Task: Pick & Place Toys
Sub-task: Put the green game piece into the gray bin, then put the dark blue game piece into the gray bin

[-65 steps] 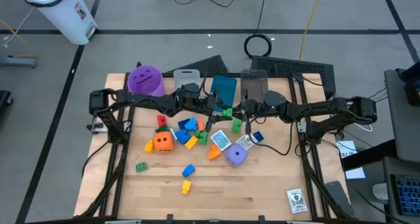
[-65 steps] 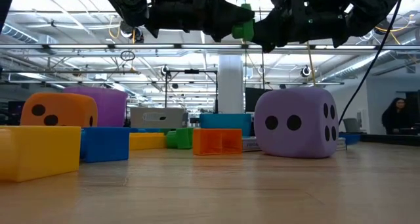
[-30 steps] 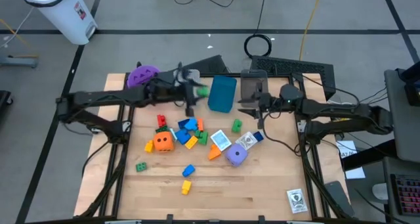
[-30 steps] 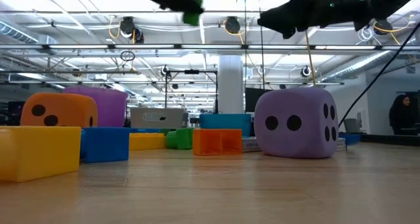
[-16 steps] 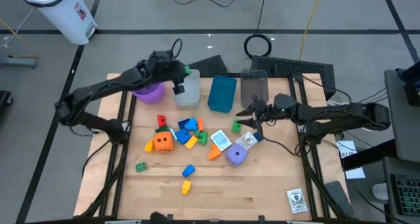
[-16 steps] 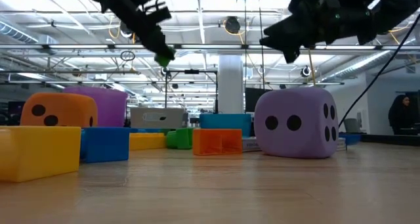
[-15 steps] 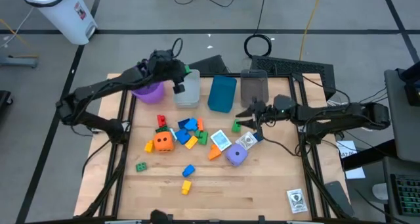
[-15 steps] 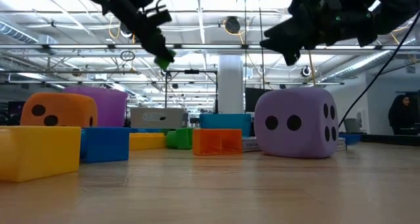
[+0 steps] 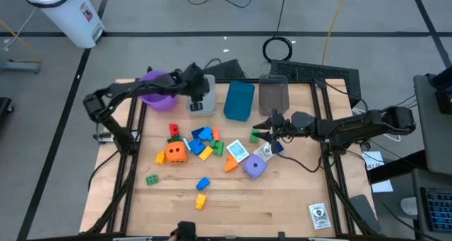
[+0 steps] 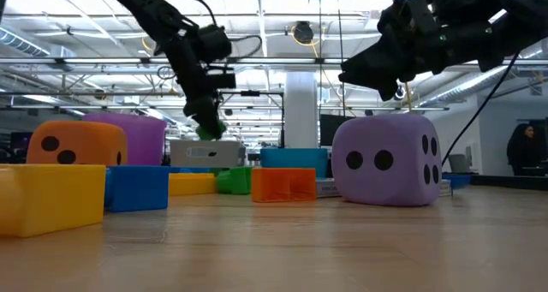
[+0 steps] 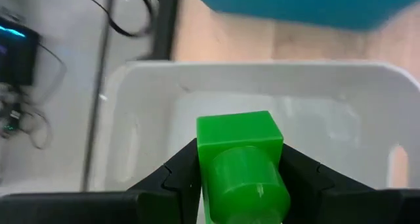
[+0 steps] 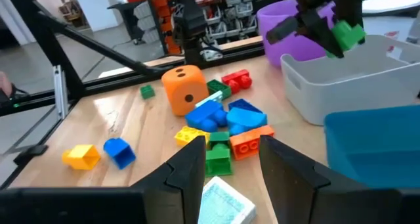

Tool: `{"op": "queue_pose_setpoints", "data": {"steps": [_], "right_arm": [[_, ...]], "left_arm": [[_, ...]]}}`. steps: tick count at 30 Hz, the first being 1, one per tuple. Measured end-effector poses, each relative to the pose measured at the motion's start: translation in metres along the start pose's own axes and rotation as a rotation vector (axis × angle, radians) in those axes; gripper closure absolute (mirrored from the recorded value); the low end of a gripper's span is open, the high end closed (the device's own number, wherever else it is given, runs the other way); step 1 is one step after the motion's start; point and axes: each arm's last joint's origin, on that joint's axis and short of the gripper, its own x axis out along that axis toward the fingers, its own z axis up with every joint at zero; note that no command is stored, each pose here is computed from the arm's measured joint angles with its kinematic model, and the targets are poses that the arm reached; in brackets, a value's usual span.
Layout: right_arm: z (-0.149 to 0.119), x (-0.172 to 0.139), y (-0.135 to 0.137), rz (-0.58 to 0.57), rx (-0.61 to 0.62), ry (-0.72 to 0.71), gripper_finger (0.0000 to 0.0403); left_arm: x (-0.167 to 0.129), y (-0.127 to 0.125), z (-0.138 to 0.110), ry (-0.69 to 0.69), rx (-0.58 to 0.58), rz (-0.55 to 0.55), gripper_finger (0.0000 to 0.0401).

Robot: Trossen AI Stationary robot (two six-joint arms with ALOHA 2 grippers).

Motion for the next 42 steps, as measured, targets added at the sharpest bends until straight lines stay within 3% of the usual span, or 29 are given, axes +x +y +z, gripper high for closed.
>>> {"op": "queue_pose_setpoints", "data": {"steps": [11, 16, 27, 37, 42], "right_arm": [[-0.005, 0.001, 0.013, 0.057, 0.011, 0.029, 0.0272], [-0.009, 0.0, 0.019, 0.076, 0.001, 0.066, 0.0275], [-0.011, 0.0, 0.016, 0.017, -0.01, 0.073, 0.0275], [-0.012, 0.0, 0.016, 0.016, -0.029, 0.083, 0.0275], [-0.012, 0.0, 0.016, 0.015, -0.029, 0.083, 0.0275]], "left_arm": [[0.026, 0.002, 0.029, 0.209, -0.007, -0.157, 0.0251], [0.039, 0.0, 0.034, 0.237, -0.014, -0.236, 0.0251], [0.056, -0.006, 0.032, 0.284, -0.024, -0.258, 0.0248], [0.054, -0.005, 0.032, 0.286, -0.028, -0.254, 0.0182], [0.037, 0.002, 0.034, 0.292, -0.005, -0.165, 0.0173]]}}
